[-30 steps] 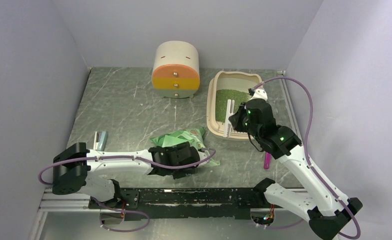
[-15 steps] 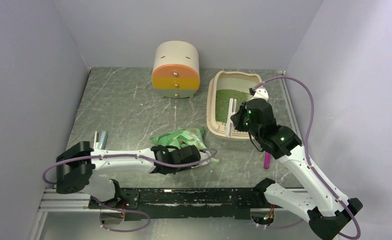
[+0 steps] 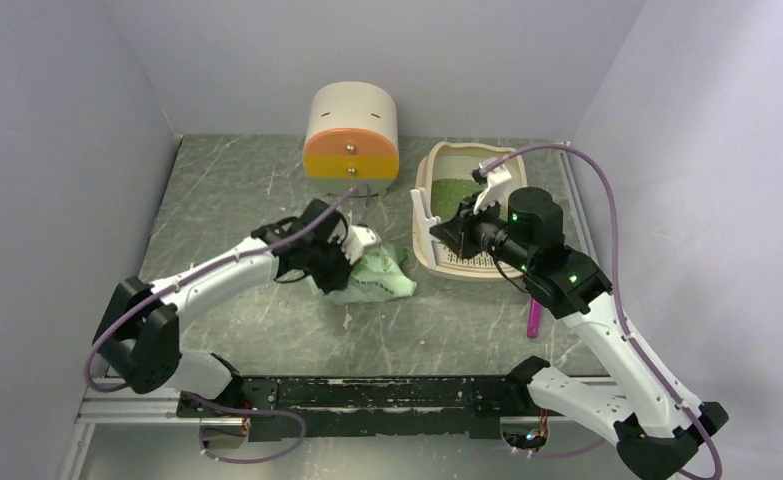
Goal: Fill the litter box with clean litter
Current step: Clamp the cat litter bag at the center of the board.
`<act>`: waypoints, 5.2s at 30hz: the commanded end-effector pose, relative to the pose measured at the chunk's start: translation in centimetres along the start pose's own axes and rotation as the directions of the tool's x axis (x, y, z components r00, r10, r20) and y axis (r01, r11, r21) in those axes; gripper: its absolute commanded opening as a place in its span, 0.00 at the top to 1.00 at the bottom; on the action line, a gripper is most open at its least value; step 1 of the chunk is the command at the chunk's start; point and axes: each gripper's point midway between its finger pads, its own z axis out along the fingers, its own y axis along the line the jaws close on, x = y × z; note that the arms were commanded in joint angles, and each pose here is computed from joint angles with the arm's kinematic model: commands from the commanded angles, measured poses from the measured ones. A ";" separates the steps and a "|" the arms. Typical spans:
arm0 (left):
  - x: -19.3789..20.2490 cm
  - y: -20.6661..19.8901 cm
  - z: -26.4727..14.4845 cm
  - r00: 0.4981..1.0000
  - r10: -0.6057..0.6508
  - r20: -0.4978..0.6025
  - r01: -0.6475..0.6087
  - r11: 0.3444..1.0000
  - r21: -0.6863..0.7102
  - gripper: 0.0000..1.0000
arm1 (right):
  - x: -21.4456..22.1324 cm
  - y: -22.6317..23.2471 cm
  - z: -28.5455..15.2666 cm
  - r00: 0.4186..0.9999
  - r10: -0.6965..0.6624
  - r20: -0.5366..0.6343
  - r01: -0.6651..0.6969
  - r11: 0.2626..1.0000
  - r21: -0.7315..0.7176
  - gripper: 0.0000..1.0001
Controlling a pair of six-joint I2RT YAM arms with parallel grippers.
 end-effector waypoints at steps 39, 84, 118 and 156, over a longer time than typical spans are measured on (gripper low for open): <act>-6.4 5.2 -2.2 0.931 -0.207 0.299 0.108 0.942 0.317 0.95 | 5.1 10.8 10.0 0.525 -0.530 0.666 0.823 0.116 -0.556 1.00; -4.9 6.0 -2.1 0.917 -0.255 0.306 0.146 0.930 0.338 0.95 | 13.3 1.9 12.9 0.337 -0.867 -0.367 0.597 0.498 -0.629 1.00; -1.2 6.6 -2.7 0.903 -0.334 0.269 0.286 0.936 0.203 0.95 | 19.7 3.1 13.0 0.357 -0.832 -0.424 0.612 0.551 -0.567 0.63; 1.6 7.9 -2.3 0.675 -0.670 0.310 0.667 0.733 0.133 0.84 | 14.5 9.9 13.7 0.697 -0.715 -0.047 0.552 0.577 -0.602 0.85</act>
